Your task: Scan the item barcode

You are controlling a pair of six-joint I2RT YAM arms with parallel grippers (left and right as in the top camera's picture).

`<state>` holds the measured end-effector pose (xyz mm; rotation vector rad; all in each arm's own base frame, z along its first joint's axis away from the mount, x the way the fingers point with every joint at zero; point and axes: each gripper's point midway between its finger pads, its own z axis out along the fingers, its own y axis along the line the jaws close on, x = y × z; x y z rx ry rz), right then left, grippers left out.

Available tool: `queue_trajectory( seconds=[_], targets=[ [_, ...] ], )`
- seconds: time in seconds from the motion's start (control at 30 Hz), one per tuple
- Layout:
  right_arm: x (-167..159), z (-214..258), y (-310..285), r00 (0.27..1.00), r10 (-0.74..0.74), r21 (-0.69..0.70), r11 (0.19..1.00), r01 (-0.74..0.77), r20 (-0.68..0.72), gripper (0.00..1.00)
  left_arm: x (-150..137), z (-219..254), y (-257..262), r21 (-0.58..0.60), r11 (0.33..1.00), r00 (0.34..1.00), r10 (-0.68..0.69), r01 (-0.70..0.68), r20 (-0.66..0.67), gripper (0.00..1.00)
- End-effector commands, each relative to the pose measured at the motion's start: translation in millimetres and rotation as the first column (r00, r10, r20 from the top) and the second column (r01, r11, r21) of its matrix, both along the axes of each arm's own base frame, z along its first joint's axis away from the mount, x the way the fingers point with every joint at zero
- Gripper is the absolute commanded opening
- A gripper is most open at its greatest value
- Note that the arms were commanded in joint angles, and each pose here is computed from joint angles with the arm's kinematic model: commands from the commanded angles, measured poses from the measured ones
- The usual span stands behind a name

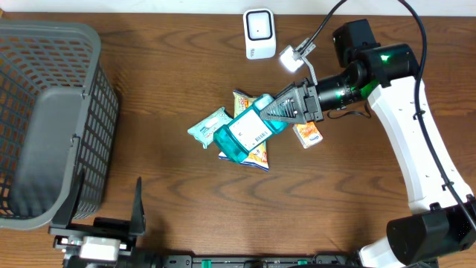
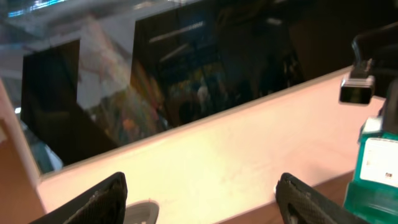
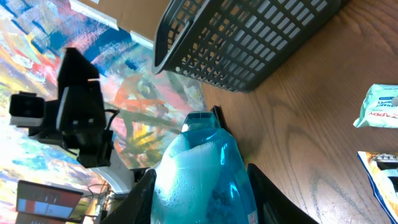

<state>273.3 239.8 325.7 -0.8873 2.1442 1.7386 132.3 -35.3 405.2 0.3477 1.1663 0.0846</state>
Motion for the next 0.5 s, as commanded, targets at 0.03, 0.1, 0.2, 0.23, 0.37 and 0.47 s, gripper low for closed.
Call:
queue_trajectory(
  seconds=[0.03, 0.1, 0.2, 0.23, 0.37, 0.47],
  targets=[
    [-8.0, 27.6, 3.0, 0.999, 0.028, 0.111, 0.993, -0.031, 0.028, 0.14, 25.8, -27.9, 3.4, -0.069, 0.997, 0.994, 0.011, -0.019, -0.107, 0.77],
    [-7.9, 27.2, 3.0, 0.999, 0.027, 0.108, 0.994, -0.030, 0.028, 0.15, 43.1, -48.1, 1.2, -0.153, 0.988, 0.982, -0.024, -0.005, -0.186, 0.77],
    [-7.1, 24.1, 2.6, 0.999, 0.023, 0.091, 0.996, -0.026, 0.031, 0.15, 64.4, -75.8, -4.8, -0.220, 0.975, 0.958, -0.071, 0.008, -0.278, 0.77],
    [-6.8, 23.0, 2.4, 0.999, 0.022, 0.084, 0.996, -0.025, 0.033, 0.15, 70.4, -84.9, -11.2, -0.213, 0.977, 0.948, -0.099, 0.034, -0.302, 0.77],
    [-6.3, 21.4, 2.2, 0.999, 0.020, 0.075, 0.997, -0.023, 0.035, 0.15, 85.9, -108.7, -18.0, -0.207, 0.977, 0.928, -0.123, 0.051, -0.352, 0.77],
    [-6.3, 21.3, 2.2, 0.999, 0.020, 0.075, 0.997, -0.023, 0.035, 0.15, 93.4, -127.7, -18.9, -0.205, 0.978, 0.920, -0.122, 0.046, -0.374, 0.77]
  ],
)
